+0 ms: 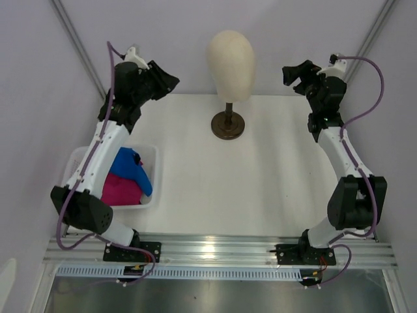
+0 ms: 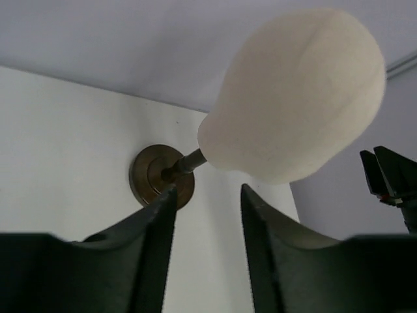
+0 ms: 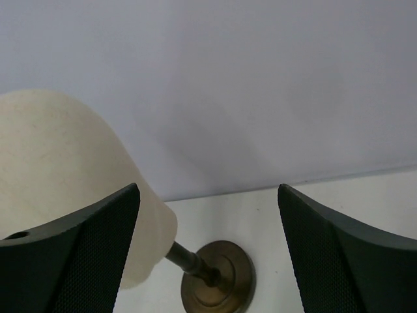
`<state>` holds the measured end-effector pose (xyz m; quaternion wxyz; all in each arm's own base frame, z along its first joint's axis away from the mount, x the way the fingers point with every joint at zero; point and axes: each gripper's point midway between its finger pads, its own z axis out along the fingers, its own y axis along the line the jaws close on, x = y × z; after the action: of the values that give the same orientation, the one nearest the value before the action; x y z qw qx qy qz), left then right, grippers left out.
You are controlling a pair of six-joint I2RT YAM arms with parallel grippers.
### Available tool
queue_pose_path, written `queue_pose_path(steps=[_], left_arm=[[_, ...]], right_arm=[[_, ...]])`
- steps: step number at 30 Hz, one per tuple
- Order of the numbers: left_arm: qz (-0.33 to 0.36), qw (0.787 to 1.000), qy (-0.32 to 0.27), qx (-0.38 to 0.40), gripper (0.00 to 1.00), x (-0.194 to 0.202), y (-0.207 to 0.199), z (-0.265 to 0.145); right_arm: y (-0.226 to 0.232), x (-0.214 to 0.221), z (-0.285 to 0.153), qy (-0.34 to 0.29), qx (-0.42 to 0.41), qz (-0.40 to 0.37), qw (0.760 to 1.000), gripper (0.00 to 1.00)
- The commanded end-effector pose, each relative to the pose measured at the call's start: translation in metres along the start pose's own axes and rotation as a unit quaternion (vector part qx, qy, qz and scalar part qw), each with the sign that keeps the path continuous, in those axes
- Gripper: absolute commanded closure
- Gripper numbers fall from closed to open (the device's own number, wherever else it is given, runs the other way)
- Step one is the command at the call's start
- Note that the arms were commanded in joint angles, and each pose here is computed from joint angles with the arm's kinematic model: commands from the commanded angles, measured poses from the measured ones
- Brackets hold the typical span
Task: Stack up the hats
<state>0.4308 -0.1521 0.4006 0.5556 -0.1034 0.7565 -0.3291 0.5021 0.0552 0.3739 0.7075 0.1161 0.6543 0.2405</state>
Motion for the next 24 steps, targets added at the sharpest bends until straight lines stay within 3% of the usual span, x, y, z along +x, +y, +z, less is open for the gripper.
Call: queue_pose_path(steps=[1,4,7,15,24], left_arm=[[-0.048,0.999,-0.021,0.006,0.59,-0.002,-0.015,0.035],[-0.06,0.998,-0.016,-0.03,0.63,0.013,-0.004,0.06],[-0.09,0.994,0.017,-0.066,0.59,0.05,0.027,0.09],[-0.214,0.968,0.116,-0.052,0.51,0.141,0.058,0.17],[-0.296,0.944,0.128,-0.065,0.62,0.192,0.073,0.219]], right_arm=[[0.007,0.014,0.033,0.024,-0.046,0.04,0.998,0.12],[0.0,0.03,0.051,0.033,-0.053,0.067,0.996,0.17],[-0.028,0.087,0.065,0.082,-0.036,0.108,0.99,0.13],[-0.064,0.196,0.064,0.164,-0.016,0.211,0.964,0.13],[-0.025,0.26,0.1,0.21,-0.051,0.235,0.948,0.2]])
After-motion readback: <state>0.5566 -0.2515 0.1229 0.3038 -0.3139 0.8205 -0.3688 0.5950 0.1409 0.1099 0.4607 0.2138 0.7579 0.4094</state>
